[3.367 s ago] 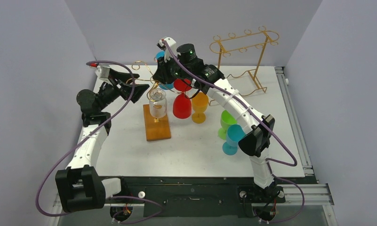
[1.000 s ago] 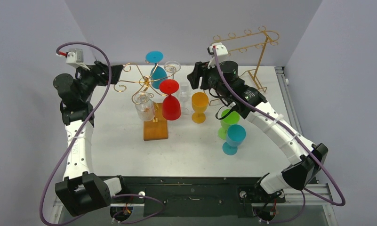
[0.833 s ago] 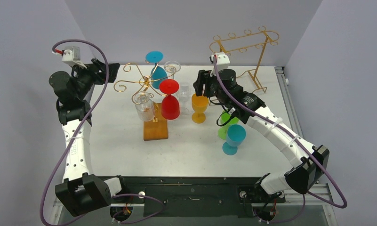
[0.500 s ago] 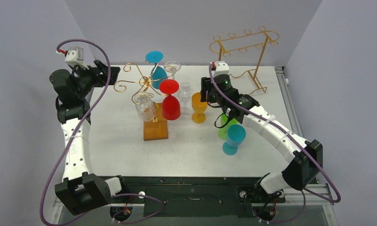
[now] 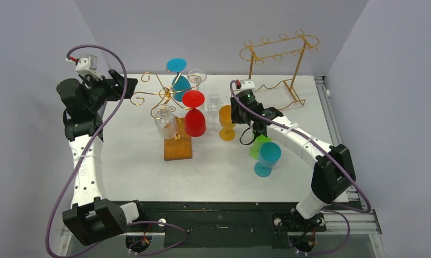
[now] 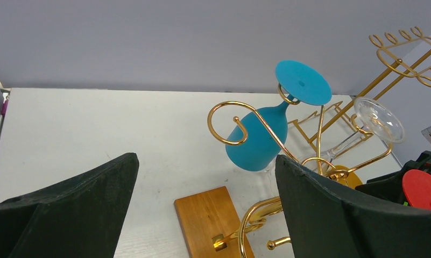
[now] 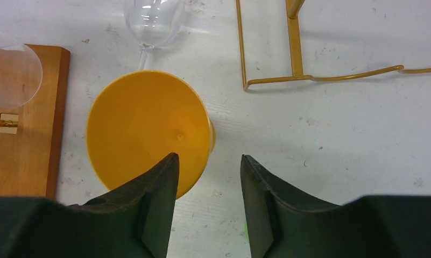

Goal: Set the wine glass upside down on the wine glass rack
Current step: Move the wine glass to the center of the board.

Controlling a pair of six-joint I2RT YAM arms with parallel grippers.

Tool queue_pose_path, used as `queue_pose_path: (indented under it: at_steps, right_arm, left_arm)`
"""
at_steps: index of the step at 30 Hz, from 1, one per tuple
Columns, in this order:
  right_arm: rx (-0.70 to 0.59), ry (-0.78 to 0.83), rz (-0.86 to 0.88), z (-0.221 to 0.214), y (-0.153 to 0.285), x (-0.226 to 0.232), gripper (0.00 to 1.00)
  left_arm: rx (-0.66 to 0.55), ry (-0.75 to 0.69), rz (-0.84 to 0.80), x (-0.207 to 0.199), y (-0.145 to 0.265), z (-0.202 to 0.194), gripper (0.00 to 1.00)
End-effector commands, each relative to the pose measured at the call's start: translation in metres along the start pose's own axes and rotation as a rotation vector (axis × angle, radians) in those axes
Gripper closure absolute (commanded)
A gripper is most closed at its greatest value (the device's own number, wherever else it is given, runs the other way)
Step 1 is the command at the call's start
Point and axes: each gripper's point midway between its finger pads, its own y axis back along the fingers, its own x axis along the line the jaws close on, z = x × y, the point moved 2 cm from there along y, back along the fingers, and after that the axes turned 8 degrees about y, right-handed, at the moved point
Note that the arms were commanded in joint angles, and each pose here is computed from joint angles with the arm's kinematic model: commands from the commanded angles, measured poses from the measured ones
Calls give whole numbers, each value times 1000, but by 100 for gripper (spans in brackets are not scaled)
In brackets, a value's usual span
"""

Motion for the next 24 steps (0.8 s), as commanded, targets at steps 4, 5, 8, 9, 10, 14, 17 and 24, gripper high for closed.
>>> queue_pose_path:
  at_steps: [4,5,8,9,10,14,17,24]
  right_arm:
    - [-29,-38,-12,7,-6,-12,70]
    - [-36,-43,-13,9,-5,-14,73]
    - [-46,-45,-17,14,0,-20,87]
    - [-51,-44,-21,16,3,-22,95]
    - [-55,-44,-28,18,6,-24,100]
    - [-82,-37,-75,28,22,-38,100]
    - [-97,-50,-101,31,34,-49,100]
    - [-80,-83,-154,17,49,-74,100]
  left_arm:
    - [-43,-59,27,-10,12,26,4]
    - [-38,-58,30,-10,12,26,4]
    - [-14,-53,31,-10,12,24,4]
    - [-10,-51,33,-10,12,24,4]
    - [-9,-49,34,-11,13,24,4]
    - [4,-47,36,-11,14,23,4]
    - [9,-48,39,-9,14,22,4]
    - [24,-49,38,-9,15,20,4]
